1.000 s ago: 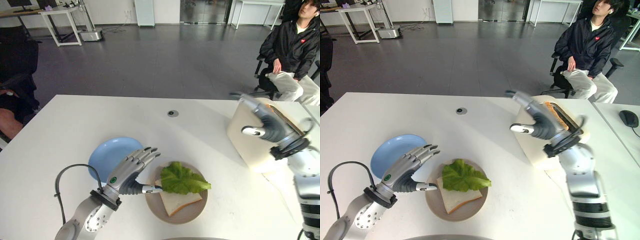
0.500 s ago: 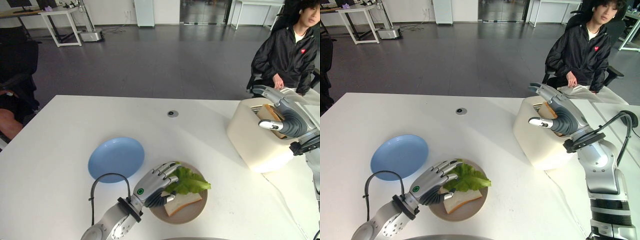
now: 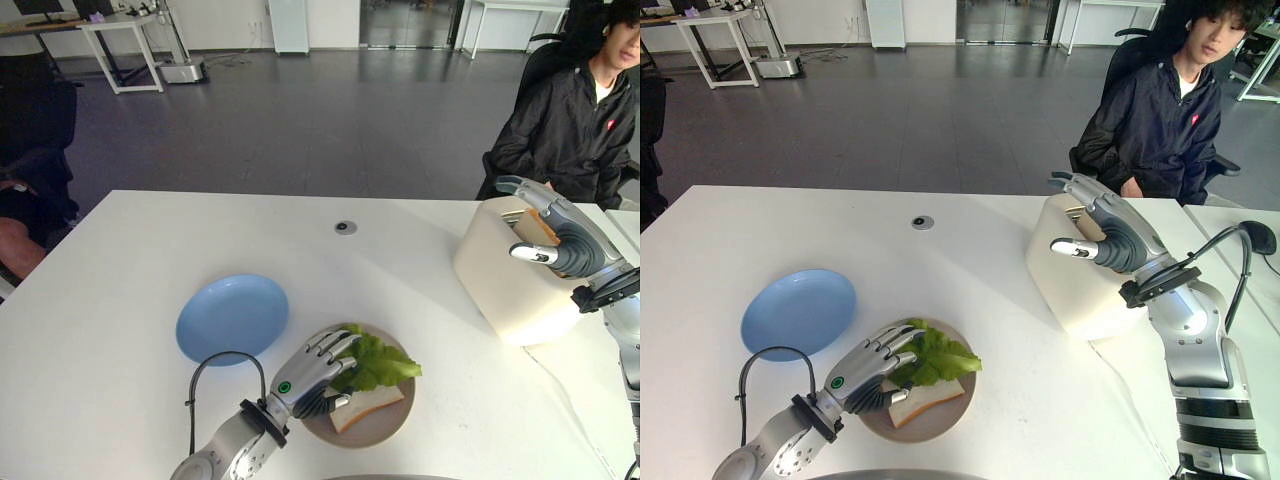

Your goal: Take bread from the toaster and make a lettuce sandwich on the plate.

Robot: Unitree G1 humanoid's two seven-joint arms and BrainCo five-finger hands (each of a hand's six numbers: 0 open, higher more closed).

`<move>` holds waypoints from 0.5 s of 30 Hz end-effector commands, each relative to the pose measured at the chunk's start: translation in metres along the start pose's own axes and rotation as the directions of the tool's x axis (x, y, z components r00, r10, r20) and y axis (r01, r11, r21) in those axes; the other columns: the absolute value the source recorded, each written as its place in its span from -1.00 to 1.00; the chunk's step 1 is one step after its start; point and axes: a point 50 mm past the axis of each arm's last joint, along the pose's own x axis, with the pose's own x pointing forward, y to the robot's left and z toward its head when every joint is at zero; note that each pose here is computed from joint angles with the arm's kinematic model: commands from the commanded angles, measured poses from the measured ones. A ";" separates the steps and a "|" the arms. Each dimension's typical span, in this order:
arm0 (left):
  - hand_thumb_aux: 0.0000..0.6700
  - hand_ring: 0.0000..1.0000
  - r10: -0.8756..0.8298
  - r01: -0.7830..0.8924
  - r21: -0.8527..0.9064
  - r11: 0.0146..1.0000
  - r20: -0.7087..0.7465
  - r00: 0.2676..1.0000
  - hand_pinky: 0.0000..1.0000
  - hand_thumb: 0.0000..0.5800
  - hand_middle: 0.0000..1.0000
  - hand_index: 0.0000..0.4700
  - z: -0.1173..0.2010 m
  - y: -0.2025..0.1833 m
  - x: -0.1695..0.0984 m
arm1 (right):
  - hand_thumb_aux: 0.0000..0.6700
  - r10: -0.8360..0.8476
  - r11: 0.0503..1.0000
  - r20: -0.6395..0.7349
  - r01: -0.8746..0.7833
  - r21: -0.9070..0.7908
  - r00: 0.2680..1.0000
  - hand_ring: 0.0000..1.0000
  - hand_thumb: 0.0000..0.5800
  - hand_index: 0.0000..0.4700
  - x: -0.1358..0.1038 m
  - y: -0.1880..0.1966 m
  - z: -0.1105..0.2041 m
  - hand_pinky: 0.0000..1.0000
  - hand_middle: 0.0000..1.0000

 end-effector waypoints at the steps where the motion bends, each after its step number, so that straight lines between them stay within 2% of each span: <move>1: 0.40 -1.00 -0.033 0.033 0.008 0.999 -0.010 0.999 -1.00 0.82 -1.00 0.40 -0.001 -0.006 -0.002 | -1.00 0.012 1.000 0.005 -0.013 0.013 1.000 -1.00 -1.00 -1.00 0.002 0.002 0.001 -1.00 -1.00; 2: 0.48 -1.00 -0.034 0.034 0.009 0.999 -0.011 0.999 -1.00 0.87 -1.00 0.48 -0.002 -0.006 -0.002 | -1.00 0.014 1.000 0.006 -0.014 0.014 1.000 -1.00 -1.00 -1.00 0.002 0.002 0.001 -1.00 -1.00; 4: 0.91 -1.00 -0.036 0.036 0.012 0.999 -0.012 0.999 -1.00 1.00 -1.00 0.91 -0.002 -0.007 -0.002 | -1.00 0.015 1.000 0.007 -0.016 0.016 1.000 -1.00 -1.00 -1.00 0.002 0.003 0.002 -1.00 -1.00; 5: 1.00 -1.00 -0.037 0.037 0.013 0.999 -0.012 0.999 -1.00 1.00 -1.00 1.00 -0.002 -0.006 -0.002 | -1.00 0.016 1.000 0.008 -0.016 0.017 1.000 -1.00 -1.00 -1.00 0.002 0.003 0.002 -1.00 -1.00; 15: 1.00 -1.00 0.032 -0.032 -0.039 0.999 0.016 0.999 -1.00 1.00 -1.00 1.00 0.000 0.004 -0.002 | -1.00 0.017 1.000 0.011 -0.017 0.023 1.000 -1.00 -1.00 -1.00 0.003 0.006 0.003 -1.00 -1.00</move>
